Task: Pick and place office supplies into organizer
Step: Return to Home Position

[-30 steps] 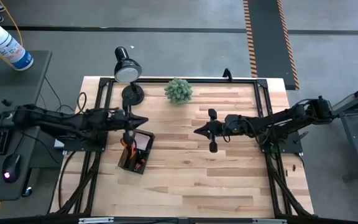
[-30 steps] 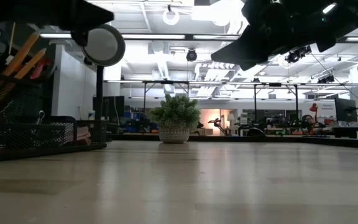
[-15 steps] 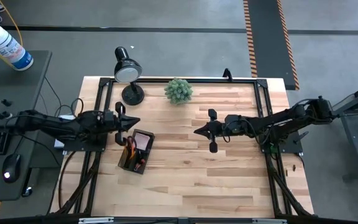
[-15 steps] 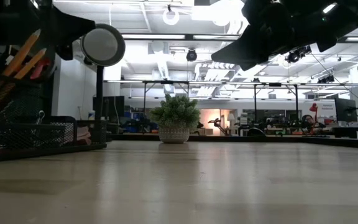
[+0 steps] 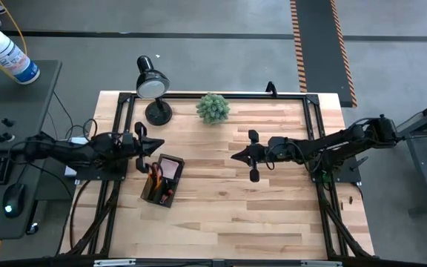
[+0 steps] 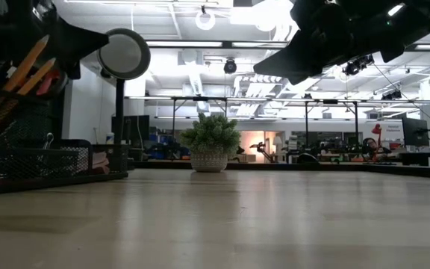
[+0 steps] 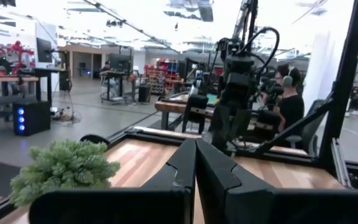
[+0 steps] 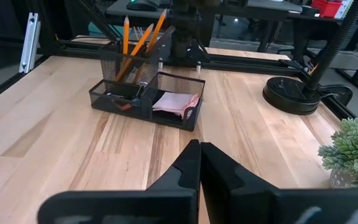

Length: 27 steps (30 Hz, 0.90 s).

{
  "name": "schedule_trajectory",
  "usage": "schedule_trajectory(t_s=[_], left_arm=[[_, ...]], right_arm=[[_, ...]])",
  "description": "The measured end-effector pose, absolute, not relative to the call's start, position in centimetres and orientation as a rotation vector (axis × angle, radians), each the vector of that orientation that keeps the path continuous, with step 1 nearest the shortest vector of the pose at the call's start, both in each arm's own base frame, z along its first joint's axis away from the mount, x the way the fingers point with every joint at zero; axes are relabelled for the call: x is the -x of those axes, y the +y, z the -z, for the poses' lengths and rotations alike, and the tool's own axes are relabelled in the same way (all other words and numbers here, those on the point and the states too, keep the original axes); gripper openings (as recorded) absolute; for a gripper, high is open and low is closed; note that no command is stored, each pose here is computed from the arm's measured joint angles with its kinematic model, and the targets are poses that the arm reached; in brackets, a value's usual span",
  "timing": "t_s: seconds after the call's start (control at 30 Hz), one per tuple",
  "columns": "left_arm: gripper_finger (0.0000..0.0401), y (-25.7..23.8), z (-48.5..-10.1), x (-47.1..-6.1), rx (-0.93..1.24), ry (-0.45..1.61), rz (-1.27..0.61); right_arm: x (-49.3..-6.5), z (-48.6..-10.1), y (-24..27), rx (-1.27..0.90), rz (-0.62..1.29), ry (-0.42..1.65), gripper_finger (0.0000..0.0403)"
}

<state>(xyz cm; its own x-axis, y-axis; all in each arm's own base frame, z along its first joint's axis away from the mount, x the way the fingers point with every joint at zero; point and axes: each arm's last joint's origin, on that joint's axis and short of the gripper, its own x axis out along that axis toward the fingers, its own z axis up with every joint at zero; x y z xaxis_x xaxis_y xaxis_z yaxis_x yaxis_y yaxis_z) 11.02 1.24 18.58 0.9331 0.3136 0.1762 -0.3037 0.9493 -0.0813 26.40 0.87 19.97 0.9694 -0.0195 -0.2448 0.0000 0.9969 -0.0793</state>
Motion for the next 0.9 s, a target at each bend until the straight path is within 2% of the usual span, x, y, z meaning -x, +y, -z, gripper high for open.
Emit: schedule_trajectory(t_s=[0.6, 0.9], left_arm=[[0.0000, 1.2, -16.9, -9.8, 0.059, -0.038, -0.320], [0.0000, 0.8, -17.0, -9.7, -0.006, -0.036, -0.178]], right_arm=[[-26.7, -19.3, 0.9, 0.081, 0.018, 0.266, 0.0000], [-27.7, -18.0, 0.1, 0.069, 0.004, 0.254, 0.0000]])
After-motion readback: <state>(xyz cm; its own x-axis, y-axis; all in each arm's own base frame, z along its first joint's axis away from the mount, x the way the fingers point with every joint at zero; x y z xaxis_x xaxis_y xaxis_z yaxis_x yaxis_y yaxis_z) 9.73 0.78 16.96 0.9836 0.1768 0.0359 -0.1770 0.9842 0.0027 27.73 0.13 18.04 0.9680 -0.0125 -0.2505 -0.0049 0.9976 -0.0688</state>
